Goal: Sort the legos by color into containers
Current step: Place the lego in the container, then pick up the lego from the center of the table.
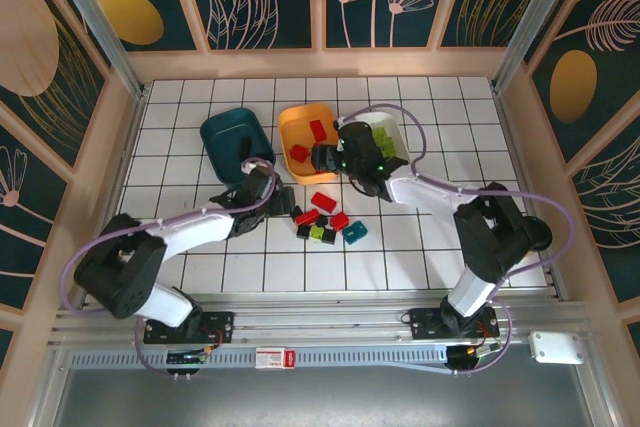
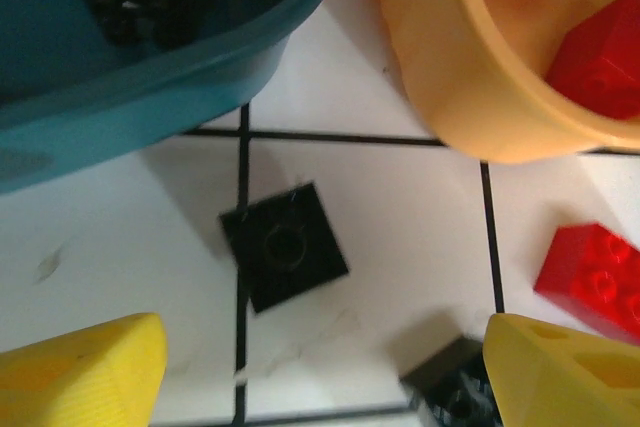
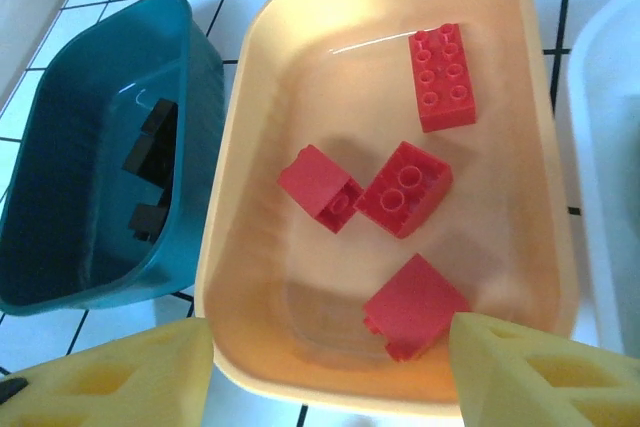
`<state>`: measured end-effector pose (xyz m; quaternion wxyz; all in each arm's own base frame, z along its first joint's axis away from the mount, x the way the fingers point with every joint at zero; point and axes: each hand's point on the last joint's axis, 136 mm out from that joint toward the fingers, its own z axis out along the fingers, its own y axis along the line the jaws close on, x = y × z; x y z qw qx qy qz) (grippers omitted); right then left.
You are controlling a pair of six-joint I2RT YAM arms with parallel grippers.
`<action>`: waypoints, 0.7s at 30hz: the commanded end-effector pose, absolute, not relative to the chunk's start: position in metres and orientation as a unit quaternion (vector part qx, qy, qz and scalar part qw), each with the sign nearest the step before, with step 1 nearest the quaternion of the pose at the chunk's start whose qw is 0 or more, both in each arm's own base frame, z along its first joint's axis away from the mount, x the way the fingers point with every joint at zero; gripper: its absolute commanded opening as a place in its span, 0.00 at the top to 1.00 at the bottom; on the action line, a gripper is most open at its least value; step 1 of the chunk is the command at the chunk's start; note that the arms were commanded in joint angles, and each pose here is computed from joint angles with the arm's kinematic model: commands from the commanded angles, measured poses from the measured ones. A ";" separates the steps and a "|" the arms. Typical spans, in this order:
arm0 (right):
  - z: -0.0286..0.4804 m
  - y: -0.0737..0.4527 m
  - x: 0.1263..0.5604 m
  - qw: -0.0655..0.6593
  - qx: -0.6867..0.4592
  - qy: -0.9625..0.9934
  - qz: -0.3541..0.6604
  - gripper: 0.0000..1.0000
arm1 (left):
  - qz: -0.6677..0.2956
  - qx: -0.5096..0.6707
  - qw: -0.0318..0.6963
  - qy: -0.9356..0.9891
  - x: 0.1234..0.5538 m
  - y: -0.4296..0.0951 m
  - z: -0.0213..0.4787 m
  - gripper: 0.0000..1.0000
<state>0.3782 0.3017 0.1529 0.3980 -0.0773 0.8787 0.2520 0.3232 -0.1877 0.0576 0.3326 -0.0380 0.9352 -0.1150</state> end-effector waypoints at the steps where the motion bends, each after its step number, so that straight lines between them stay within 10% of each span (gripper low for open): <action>1: 0.168 0.296 0.372 0.418 -0.067 0.866 0.267 0.36 | -0.101 -0.047 0.355 0.928 0.349 -0.187 0.060 0.20; 21: 0.204 0.271 0.350 0.460 -0.051 0.841 0.279 0.36 | -0.113 -0.071 0.336 0.932 0.338 -0.180 0.055 0.74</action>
